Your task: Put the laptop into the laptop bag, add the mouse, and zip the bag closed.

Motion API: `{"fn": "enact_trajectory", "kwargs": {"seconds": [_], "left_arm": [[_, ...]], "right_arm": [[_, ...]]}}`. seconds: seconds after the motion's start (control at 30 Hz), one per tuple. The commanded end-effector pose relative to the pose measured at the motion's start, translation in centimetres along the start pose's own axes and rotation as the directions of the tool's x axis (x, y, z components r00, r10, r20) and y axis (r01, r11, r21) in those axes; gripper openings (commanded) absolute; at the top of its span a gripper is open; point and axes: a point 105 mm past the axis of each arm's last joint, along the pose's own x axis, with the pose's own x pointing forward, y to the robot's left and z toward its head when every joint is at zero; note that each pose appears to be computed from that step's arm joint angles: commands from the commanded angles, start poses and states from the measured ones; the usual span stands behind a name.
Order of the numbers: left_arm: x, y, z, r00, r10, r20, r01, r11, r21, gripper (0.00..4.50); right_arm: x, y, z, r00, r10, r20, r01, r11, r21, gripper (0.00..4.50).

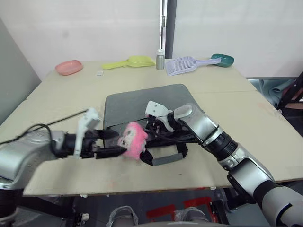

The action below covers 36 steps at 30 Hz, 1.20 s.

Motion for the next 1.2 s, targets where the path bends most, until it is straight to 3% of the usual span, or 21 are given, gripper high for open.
{"fn": "enact_trajectory", "kwargs": {"seconds": [0.03, 0.13, 0.3, 0.5, 0.6, 0.7, 0.9, 1.13, 1.2], "left_arm": [[-2.2, 0.0, -0.5, 0.999, -0.019, -0.037, 0.021, 0.998, 0.056, 4.49], [-3.8, 0.7, -1.5, 0.998, 0.007, -0.065, -0.004, 0.999, 0.050, 4.49], [-4.7, 1.4, -1.4, 0.999, 0.029, -0.019, -0.027, 0.995, 0.097, 4.49], [-3.8, 2.2, -2.3, 0.999, 0.050, -0.011, -0.046, 0.975, 0.219, 4.49], [-2.7, 1.8, -1.1, 0.999, -0.003, 0.045, -0.009, 0.964, 0.264, 4.49], [-2.2, 1.8, -0.6, 0.999, -0.030, 0.035, 0.018, 0.952, 0.305, 4.49], [-1.2, 1.7, -0.7, 0.995, -0.097, -0.012, 0.096, 0.946, 0.309, 4.49], [1.0, 1.7, -0.3, 0.988, -0.152, -0.023, 0.151, 0.930, 0.334, 4.49], [1.6, 1.4, 0.4, 0.984, -0.180, -0.004, 0.171, 0.924, 0.341, 4.49]], "right_arm": [[-0.8, -0.1, 1.1, 0.999, 0.030, 0.038, -0.031, 0.999, 0.032, 0.00], [-1.1, 0.0, 1.6, 0.998, 0.036, 0.051, -0.037, 0.999, 0.027, 0.00], [-1.4, -0.5, 1.7, 0.999, 0.014, 0.049, -0.014, 1.000, 0.015, 0.00], [-1.5, -0.8, 1.7, 0.999, -0.001, 0.051, 0.000, 1.000, 0.012, 0.00], [-1.9, -0.9, 2.1, 0.998, -0.002, 0.071, 0.000, 1.000, 0.024, 0.00], [-2.7, -1.1, 2.8, 0.995, -0.003, 0.103, -0.001, 0.999, 0.040, 0.00], [-5.1, -1.4, 4.7, 0.977, 0.010, 0.211, -0.036, 0.992, 0.119, 0.00], [-9.8, -1.0, 6.4, 0.939, 0.009, 0.344, -0.062, 0.988, 0.143, 0.00], [-11.9, -2.5, 4.8, 0.946, -0.098, 0.308, 0.055, 0.988, 0.144, 0.00]]}}
